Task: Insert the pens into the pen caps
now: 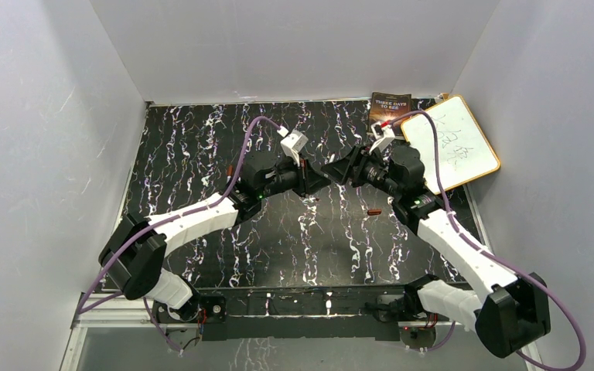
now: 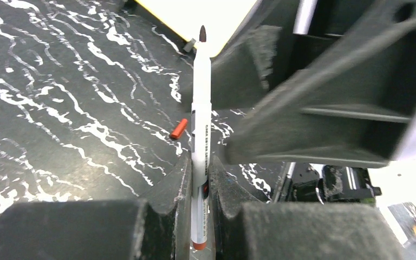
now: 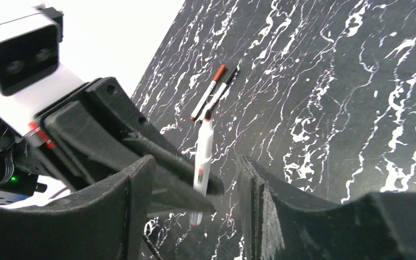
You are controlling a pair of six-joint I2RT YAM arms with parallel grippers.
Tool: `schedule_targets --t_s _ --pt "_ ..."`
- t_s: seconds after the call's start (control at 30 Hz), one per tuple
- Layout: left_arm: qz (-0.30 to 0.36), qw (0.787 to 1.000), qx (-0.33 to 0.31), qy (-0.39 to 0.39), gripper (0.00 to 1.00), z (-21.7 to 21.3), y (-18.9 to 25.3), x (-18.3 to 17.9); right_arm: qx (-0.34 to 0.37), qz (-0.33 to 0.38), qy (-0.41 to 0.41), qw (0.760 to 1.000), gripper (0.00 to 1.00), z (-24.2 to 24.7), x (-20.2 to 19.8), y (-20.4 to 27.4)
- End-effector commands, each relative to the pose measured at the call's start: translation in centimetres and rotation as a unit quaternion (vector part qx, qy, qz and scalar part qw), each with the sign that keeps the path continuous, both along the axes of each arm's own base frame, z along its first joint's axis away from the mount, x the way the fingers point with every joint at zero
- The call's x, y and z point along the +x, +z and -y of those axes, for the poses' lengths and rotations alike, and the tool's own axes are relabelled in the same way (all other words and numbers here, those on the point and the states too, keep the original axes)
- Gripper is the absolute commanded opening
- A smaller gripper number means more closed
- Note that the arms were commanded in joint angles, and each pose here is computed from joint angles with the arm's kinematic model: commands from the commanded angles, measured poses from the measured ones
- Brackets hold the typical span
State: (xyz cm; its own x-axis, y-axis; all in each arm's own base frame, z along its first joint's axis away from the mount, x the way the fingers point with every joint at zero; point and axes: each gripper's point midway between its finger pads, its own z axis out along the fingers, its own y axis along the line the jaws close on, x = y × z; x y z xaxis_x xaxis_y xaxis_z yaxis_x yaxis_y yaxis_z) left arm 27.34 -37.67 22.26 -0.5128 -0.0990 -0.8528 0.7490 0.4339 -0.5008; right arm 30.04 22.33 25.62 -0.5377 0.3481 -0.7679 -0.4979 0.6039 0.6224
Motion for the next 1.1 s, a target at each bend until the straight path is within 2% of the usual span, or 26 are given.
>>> schedule_targets --t_s 0.0,0.1,0.17,0.3,0.4,0.47,0.53,0.6,0.63,0.67,0.7,0.77,0.8,0.83,0.87,0.9,0.93,1.07 --pt "0.019 0.998 0.012 0.053 0.0 -2.1 1.0 1.5 -0.015 0.072 -0.049 0.996 0.56 2.1 -0.3 2.9" --pt "-0.011 0.997 0.008 0.072 0.0 -3.6 -0.2 3.2 -0.037 0.05 -0.116 0.991 0.55 4.6 -0.4 0.3" --pt "-0.031 0.996 0.007 0.08 0.0 -4.7 -1.1 4.2 -0.04 0.004 -0.17 0.985 0.53 6.4 -0.7 -2.0" --pt "-0.027 0.996 0.014 0.086 0.0 -6.2 -0.9 4.5 -0.065 -0.091 -0.311 0.944 0.45 11.2 -0.5 -6.4" --pt "-0.013 0.996 0.026 0.088 0.0 -6.8 -0.4 4.2 -0.082 -0.128 -0.347 0.926 0.35 12.6 -0.6 -8.0" --pt "-0.007 0.995 0.033 0.09 0.0 -7.1 -0.4 4.1 -0.097 -0.167 -0.364 0.911 0.38 13.2 -0.7 -9.7" --pt "-0.007 0.995 0.042 0.096 0.0 -7.5 -0.9 4.2 -0.104 -0.194 -0.364 0.905 0.48 13.5 -0.5 -10.9" --pt "-0.01 0.994 0.045 0.101 0.0 -7.9 -1.3 4.4 -0.086 -0.219 -0.354 0.905 0.49 13.4 -0.4 -11.5" --pt "0.0 0.994 0.038 0.104 0.0 -8.3 -0.4 4.3 -0.068 -0.238 -0.355 0.902 0.43 13.5 -0.3 -12.0" --pt "-0.001 0.994 0.038 0.106 0.0 -8.5 -0.4 4.3 -0.057 -0.259 -0.364 0.893 0.32 14.1 -0.3 -12.7" --pt "0.001 0.993 0.037 0.109 0.0 -8.9 -0.3 4.1 -0.068 -0.27 -0.379 0.883 0.31 14.9 -0.2 -13.3" --pt "0.002 0.993 0.04 0.112 0.0 -9.2 -0.3 4.2 -0.081 -0.265 -0.376 0.884 0.35 15.0 0.1 -13.4" --pt "0.002 0.993 0.042 0.115 0.0 -9.4 -0.5 4.2 -0.089 -0.267 -0.375 0.883 0.32 15.1 0.2 -13.7" --pt "0.001 0.992 0.042 0.116 0.0 -9.5 -0.6 4.3 -0.131 -0.275 -0.394 0.867 0.14 16.4 0.0 -15.1" --pt "0.001 0.992 0.041 0.116 0.0 -9.5 -0.5 4.3 -0.145 -0.278 -0.408 0.857 0.04 17.2 -0.1 -16.1" --pt "0.0 0.992 0.042 0.115 0.0 -9.6 -0.7 4.2 -0.15 -0.287 -0.409 0.853 0.0 17.3 -0.3 -16.9" --pt "-0.004 0.992 0.048 0.118 0.0 -9.9 -1.2 4.1 -0.139 -0.307 -0.395 0.855 0.0 16.6 -1.1 -18.2" --pt "-0.002 0.992 0.046 0.116 0.0 -9.9 -1.0 4.1 -0.149 -0.311 -0.4 0.849 0.0 17.1 -1.8 -20.1"
